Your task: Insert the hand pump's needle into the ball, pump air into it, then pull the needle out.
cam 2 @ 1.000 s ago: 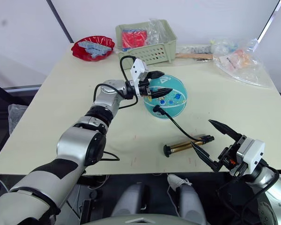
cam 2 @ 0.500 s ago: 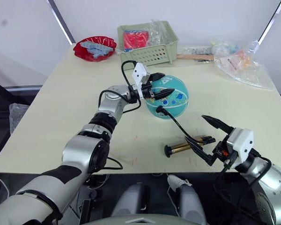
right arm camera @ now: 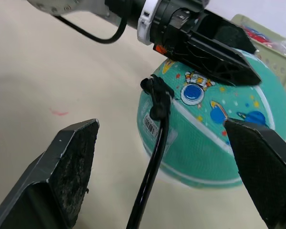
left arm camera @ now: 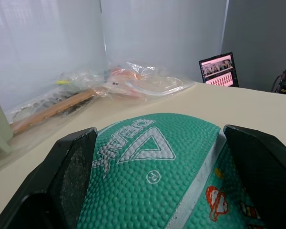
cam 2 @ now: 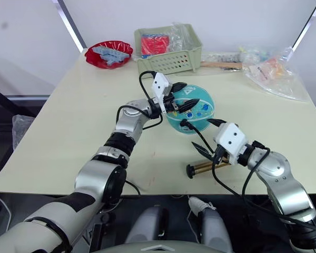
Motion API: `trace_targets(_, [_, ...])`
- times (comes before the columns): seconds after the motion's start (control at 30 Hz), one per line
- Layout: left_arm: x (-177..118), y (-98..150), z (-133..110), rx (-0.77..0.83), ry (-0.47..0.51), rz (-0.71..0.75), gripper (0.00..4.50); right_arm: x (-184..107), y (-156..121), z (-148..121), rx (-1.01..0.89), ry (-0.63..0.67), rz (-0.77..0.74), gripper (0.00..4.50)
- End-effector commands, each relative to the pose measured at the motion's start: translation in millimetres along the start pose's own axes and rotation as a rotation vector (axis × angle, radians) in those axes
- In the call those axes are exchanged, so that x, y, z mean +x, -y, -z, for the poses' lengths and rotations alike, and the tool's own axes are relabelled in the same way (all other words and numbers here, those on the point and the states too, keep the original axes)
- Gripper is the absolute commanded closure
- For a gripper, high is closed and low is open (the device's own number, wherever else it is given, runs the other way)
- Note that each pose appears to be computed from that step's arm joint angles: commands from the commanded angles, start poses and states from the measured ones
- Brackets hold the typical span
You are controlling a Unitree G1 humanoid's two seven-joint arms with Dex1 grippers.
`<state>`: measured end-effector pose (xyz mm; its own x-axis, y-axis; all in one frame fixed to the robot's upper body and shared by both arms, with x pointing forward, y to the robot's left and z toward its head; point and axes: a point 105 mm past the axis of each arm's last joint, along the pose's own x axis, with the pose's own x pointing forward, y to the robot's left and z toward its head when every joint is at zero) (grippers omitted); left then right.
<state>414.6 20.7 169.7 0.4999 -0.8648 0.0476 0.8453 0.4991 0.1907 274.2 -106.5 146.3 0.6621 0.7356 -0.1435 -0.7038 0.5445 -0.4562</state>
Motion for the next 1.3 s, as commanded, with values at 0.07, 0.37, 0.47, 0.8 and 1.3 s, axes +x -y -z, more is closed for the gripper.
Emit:
trace_targets(0.07, [-0.7, 13.5, 38.0, -0.062, -0.130, -0.026, 0.00, 18.6, 14.8, -6.3, -0.104, -0.044, 0.095, 0.12])
trace_targets(0.37, [1.2, 19.6, 38.6, -0.060, -0.141, -0.071, 0.00, 43.0, 13.6, -15.8, -0.233, -0.080, 0.146, 0.12])
trace_targets(0.47, [1.6, 20.2, 38.4, -0.062, -0.144, -0.079, 0.00, 44.3, 11.2, -11.4, -0.268, -0.101, 0.141, 0.12])
trace_targets(0.8, [3.8, 22.7, 38.0, -0.076, -0.145, -0.083, 0.00, 46.4, 7.2, -3.2, -0.337, -0.112, 0.135, 1.00])
trace_targets(1.3, [4.4, 24.1, 42.5, -0.085, -0.155, -0.100, 0.00, 47.6, 5.5, 0.9, -0.445, -0.098, 0.141, 4.43])
